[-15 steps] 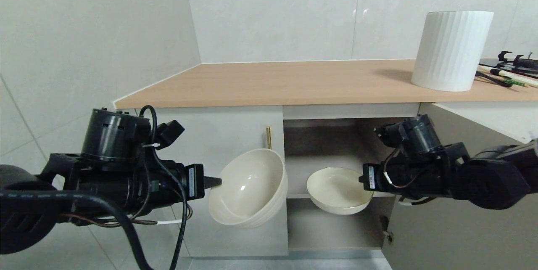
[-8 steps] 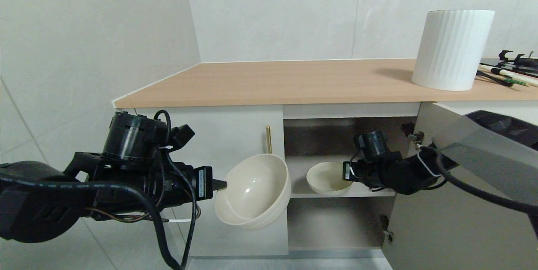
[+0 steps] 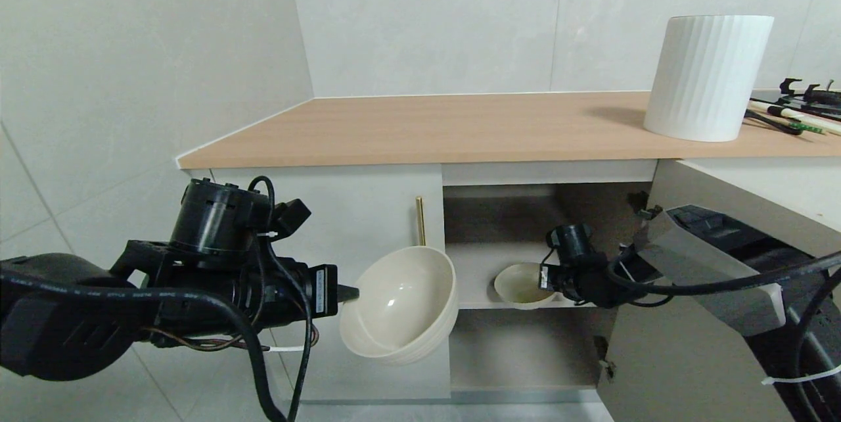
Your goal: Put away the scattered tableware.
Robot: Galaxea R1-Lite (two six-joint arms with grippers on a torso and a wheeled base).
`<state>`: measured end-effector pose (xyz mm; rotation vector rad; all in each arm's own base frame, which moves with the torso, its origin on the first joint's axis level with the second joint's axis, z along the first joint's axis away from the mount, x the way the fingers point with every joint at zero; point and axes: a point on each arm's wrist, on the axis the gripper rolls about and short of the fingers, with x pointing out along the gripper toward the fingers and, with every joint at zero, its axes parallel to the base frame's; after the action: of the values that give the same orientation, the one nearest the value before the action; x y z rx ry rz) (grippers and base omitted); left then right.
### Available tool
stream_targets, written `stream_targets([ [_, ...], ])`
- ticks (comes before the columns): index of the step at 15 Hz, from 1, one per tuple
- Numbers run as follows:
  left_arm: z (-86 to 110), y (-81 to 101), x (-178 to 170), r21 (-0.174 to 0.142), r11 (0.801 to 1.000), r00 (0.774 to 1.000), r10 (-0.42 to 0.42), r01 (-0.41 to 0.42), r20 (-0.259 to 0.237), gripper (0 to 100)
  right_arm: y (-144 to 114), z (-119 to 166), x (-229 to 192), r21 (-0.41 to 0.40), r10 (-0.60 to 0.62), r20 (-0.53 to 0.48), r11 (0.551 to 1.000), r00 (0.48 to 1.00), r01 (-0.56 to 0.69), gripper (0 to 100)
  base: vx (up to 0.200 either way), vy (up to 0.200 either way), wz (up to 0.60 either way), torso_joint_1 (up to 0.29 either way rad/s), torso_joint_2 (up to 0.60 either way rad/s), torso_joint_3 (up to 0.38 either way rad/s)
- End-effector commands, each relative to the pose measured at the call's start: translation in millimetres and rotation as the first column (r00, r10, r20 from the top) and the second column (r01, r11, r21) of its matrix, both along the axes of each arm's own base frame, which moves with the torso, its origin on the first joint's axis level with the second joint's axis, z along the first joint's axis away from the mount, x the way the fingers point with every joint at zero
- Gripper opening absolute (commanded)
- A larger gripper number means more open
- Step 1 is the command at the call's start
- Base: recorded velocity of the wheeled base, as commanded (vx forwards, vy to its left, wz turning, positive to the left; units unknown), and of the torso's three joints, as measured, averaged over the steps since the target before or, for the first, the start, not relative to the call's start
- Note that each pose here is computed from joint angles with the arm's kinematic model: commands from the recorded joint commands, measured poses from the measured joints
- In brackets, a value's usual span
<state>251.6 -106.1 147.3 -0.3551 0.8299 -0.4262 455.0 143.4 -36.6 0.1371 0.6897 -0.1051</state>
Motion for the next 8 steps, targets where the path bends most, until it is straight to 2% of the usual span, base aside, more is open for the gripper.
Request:
stream_targets([
  [1, -0.4, -1.5, -0.5, 0.000, 1.000, 1.000, -0.006, 0.006, -0.001, 0, -1.2, -10.2, 3.0, -0.009, -0.003, -0.031, 1.000, 1.000, 0.003, 0, 0.000, 0.000, 0.00, 0.000, 0.00, 0.000],
  [6, -0.4, -2.2, -0.9, 0.000, 1.000, 1.000, -0.009, 0.009, -0.001, 0, -0.8, -21.3, 24.8, -0.055, -0.075, 0.003, 0.996, 0.997, 0.075, 0, 0.000, 0.000, 0.00, 0.000, 0.00, 0.000],
  [8, -0.8, -2.3, -0.6, 0.001, 1.000, 1.000, -0.009, 0.009, -0.003, 0, 0.4, -18.8, 29.1, -0.048, -0.081, 0.023, 0.996, 0.996, 0.082, 0, 0.000, 0.000, 0.00, 0.000, 0.00, 0.000],
])
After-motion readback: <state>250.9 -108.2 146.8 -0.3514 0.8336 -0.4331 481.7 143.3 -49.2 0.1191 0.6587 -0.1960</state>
